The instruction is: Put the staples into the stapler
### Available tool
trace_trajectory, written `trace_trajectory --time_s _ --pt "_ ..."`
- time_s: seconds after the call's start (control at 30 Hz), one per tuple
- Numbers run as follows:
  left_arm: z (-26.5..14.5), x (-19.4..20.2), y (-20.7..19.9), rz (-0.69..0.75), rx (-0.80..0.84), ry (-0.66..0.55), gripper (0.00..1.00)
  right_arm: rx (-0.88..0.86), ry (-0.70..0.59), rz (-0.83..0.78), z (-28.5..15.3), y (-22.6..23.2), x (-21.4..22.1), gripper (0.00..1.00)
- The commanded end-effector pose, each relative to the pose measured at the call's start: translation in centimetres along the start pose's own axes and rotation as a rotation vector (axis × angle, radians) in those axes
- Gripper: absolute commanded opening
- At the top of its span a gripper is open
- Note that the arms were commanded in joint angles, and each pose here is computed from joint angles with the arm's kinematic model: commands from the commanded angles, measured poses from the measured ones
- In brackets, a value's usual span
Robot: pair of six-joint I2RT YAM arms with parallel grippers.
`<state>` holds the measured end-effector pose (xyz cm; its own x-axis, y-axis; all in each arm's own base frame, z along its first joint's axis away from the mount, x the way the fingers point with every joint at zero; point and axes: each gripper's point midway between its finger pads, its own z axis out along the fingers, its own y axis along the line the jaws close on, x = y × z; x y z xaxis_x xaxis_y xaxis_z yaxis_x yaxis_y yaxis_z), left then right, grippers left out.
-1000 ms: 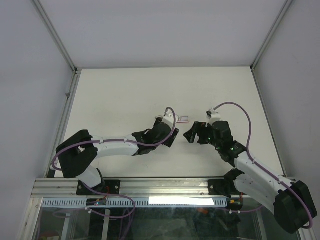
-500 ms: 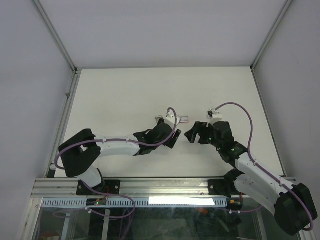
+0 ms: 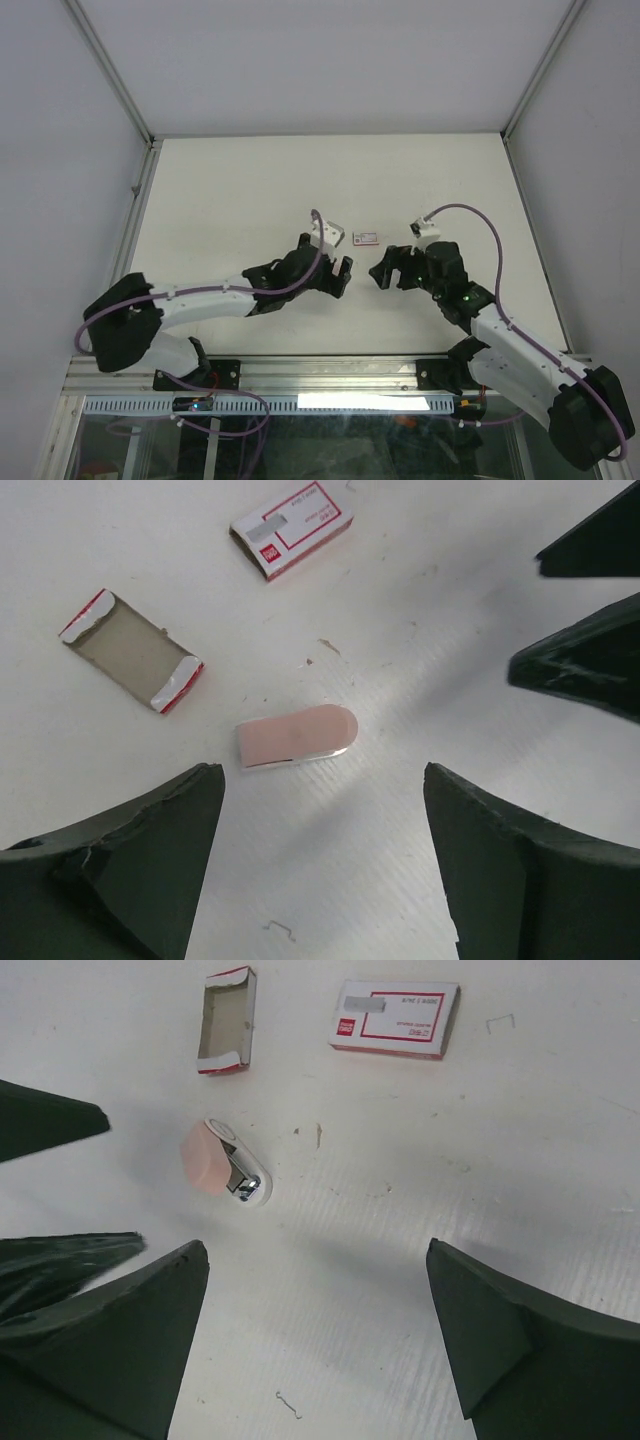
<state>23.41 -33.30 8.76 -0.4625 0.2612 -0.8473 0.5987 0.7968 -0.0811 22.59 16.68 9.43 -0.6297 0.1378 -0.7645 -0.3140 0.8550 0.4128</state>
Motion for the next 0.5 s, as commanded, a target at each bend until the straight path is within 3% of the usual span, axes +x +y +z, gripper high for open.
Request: trace_trajectory --time_s 0.0,0.13,0.27,0.47 --pt "-4.1 -5.2 0.4 -0.222 0.127 -0.153 0.86 -0.191 -0.019 -0.149 0.2 3.9 -2.4 0.93" --pt "-5.2 -3.8 3.6 -0.422 0.177 -0.115 0.90 -0.303 0.018 -0.222 1.7 6.8 -2.3 0.93" --pt "-6.0 -3.2 5.2 -0.564 0.222 -0.112 0.91 -0.280 0.048 -0.345 3.9 8.3 -2.0 0.94" --pt "-6.7 -3.2 6.0 -0.673 0.252 -0.126 0.91 -0.227 0.115 -0.470 7.5 8.5 -0.8 0.93"
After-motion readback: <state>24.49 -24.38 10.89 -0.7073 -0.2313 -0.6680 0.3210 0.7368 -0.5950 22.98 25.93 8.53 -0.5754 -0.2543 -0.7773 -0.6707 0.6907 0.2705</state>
